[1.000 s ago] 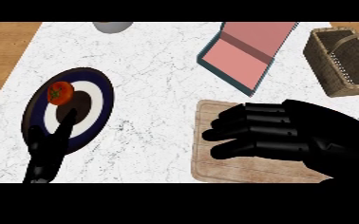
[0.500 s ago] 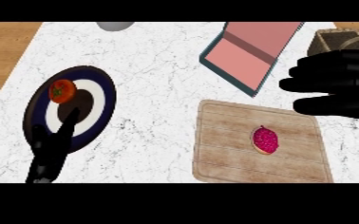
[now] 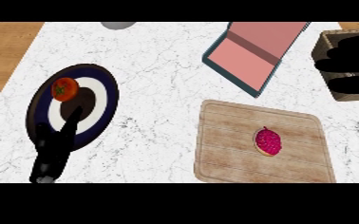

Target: Pick the cupcake from the cutting board and place it in the basket

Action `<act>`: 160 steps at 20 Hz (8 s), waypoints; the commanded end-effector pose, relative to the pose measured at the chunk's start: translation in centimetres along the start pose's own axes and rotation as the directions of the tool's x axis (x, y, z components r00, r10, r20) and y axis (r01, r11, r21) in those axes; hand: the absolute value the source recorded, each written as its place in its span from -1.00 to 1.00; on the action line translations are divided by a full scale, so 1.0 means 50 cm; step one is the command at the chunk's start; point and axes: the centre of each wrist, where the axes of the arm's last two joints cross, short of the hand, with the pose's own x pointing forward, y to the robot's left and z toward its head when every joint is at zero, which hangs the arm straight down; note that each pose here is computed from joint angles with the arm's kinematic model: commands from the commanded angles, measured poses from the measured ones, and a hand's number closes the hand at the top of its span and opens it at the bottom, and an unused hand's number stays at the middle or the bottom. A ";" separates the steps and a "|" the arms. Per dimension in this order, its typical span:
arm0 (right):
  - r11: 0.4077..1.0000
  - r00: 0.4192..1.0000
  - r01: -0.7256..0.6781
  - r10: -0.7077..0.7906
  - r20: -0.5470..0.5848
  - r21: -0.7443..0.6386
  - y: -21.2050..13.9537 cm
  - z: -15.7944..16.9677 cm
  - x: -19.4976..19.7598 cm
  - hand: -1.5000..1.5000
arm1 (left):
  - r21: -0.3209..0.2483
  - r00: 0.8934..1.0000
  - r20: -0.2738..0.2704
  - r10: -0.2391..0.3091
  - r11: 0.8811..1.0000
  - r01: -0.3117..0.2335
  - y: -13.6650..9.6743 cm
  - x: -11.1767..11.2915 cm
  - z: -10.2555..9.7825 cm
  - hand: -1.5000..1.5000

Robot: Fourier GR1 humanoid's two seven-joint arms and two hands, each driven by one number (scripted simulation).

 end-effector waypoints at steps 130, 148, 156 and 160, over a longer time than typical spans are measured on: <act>0.281 0.497 -0.051 -0.825 -0.269 -0.958 -0.045 0.174 -0.102 1.00 | -0.035 0.992 -0.125 0.011 0.999 -0.015 -0.031 -0.024 0.020 0.00; 0.161 0.375 0.049 -0.918 -0.131 -0.986 0.044 0.147 -0.356 1.00 | -0.050 0.992 -0.124 0.013 0.999 -0.019 -0.005 -0.037 0.027 0.00; 0.153 0.379 0.037 -0.916 -0.128 -0.987 0.135 0.168 -0.417 1.00 | -0.039 0.993 -0.118 0.023 0.999 -0.028 -0.038 -0.036 0.024 0.00; 0.299 0.285 -0.180 -0.896 -0.341 -0.937 0.169 0.200 -0.422 1.00 | -0.045 0.993 -0.118 0.013 0.999 -0.018 -0.005 -0.038 0.025 0.00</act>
